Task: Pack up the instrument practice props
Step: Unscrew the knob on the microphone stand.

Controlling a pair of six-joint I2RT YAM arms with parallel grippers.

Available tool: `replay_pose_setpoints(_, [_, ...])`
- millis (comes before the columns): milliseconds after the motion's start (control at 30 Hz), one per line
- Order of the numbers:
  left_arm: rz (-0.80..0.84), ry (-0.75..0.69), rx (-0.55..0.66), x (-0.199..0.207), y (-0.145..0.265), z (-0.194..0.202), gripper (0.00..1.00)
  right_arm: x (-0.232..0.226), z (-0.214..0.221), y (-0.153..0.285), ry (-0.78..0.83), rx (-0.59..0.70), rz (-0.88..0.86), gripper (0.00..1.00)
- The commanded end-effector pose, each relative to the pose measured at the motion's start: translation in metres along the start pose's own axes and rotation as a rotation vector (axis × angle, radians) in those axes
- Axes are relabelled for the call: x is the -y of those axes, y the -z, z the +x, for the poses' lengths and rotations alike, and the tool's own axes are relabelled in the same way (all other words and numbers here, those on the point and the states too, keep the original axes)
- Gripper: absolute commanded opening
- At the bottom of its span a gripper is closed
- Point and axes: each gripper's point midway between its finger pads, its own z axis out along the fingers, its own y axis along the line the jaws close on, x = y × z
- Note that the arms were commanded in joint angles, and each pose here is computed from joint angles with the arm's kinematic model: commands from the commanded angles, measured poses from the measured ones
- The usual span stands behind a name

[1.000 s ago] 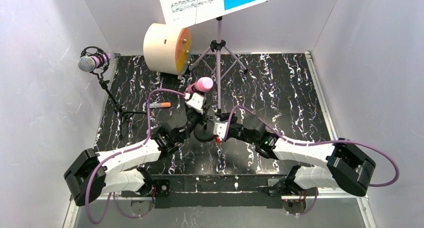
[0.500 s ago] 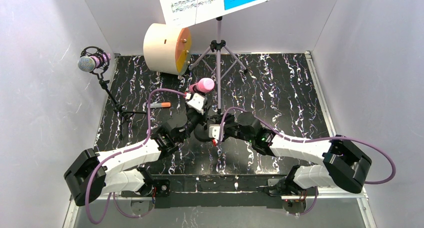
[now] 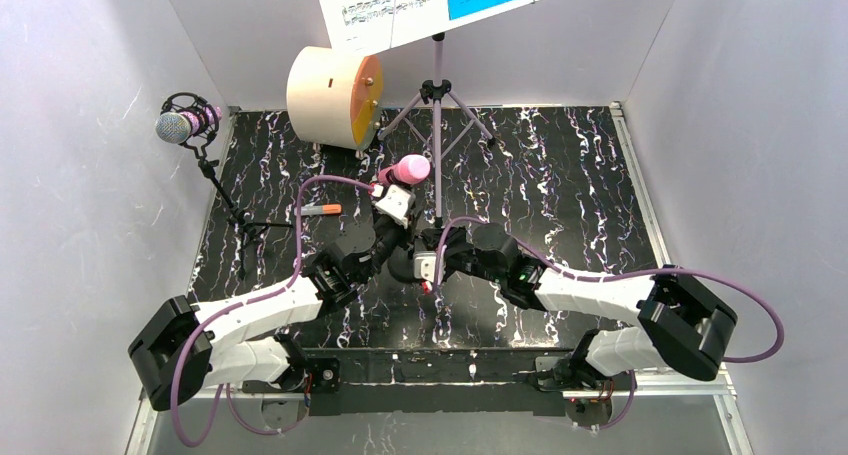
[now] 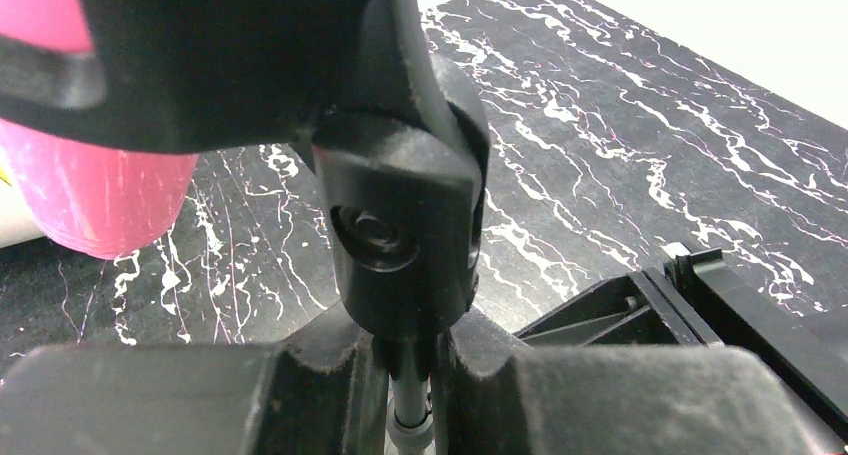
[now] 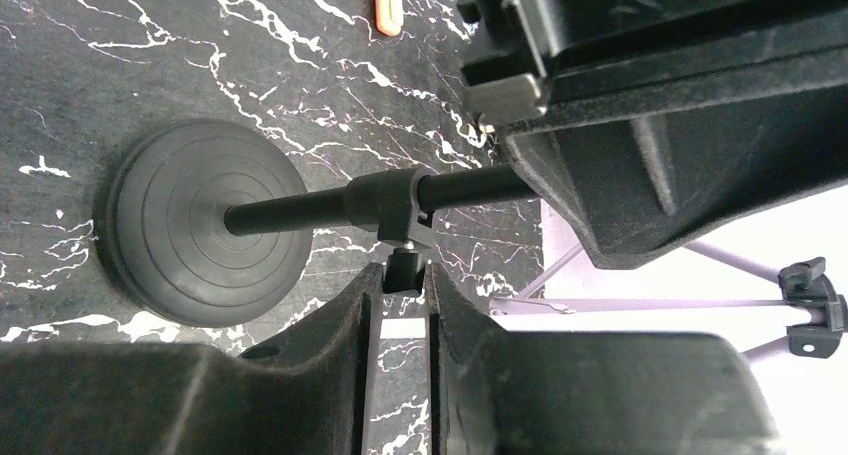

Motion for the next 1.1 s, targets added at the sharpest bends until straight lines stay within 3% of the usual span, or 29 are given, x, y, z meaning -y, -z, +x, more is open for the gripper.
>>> replay_pose_setpoints(0, [0.072,-0.043,-0.158,0.014,0.007,0.044,0.0,0.027,-0.013,-0.002,0.073,0.036,0.084,0.27])
replay_pose_setpoints(233, [0.081,-0.037,-0.156,0.016,0.007,0.043,0.0,0.015,-0.006,-0.006,0.107,0.004,0.057,0.24])
replay_pose_setpoints(467, [0.09,-0.036,-0.159,0.017,0.007,0.043,0.0,0.007,0.0,-0.006,0.294,-0.069,0.098,0.01])
replay_pose_setpoints(733, [0.079,-0.039,-0.172,0.016,0.006,0.044,0.0,-0.009,0.003,-0.001,0.647,-0.168,0.172,0.01])
replay_pose_setpoints(1067, [0.059,-0.018,-0.184,0.014,0.005,0.045,0.0,-0.035,0.005,-0.008,0.785,-0.255,0.245,0.01])
